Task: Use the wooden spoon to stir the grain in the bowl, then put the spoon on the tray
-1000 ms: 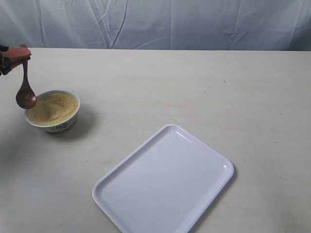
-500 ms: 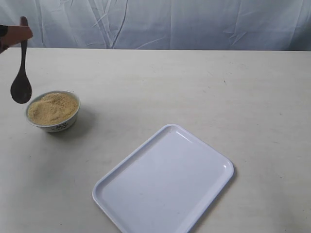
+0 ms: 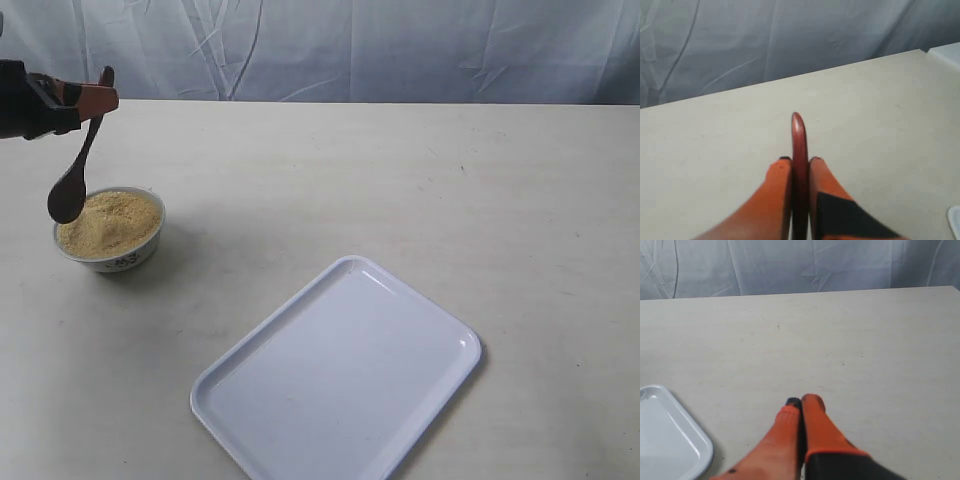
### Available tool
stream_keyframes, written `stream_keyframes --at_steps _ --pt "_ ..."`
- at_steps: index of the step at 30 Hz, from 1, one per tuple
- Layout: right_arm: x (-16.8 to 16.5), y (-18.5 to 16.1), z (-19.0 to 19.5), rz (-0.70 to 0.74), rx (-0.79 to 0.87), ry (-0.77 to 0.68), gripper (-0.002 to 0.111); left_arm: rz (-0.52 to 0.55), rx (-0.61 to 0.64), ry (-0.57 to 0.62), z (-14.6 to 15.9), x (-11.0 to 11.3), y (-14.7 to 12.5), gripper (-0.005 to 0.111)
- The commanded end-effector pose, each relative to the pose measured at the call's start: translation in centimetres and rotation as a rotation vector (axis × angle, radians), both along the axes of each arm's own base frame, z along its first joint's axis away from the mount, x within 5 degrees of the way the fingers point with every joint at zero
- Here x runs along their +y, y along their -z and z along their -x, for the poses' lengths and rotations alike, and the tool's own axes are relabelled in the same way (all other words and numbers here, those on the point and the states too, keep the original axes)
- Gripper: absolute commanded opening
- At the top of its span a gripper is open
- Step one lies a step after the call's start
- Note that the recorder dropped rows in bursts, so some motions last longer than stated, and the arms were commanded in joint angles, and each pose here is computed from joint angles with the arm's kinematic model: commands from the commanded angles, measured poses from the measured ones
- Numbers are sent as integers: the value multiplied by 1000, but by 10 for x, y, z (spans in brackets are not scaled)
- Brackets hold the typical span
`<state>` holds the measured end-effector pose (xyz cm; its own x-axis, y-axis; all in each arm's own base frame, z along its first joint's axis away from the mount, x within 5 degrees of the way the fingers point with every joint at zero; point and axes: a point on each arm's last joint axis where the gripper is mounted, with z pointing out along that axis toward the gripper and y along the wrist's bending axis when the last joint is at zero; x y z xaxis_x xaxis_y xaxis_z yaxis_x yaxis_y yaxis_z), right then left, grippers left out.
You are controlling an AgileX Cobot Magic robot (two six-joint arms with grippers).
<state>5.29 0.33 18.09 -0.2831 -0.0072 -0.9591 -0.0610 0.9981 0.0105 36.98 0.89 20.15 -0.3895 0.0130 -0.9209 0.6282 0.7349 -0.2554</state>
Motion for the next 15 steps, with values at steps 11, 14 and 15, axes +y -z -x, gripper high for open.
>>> stream_keyframes --at_steps 11,14,15 --pt "0 0 0 -2 -15 -4 0 24 25 55 -13 -3 36 0" --pt "0 0 0 -2 -15 -4 0 43 69 50 -15 -2 50 0" --pt "0 0 0 -2 -15 -4 0 55 80 54 -15 -3 53 0"
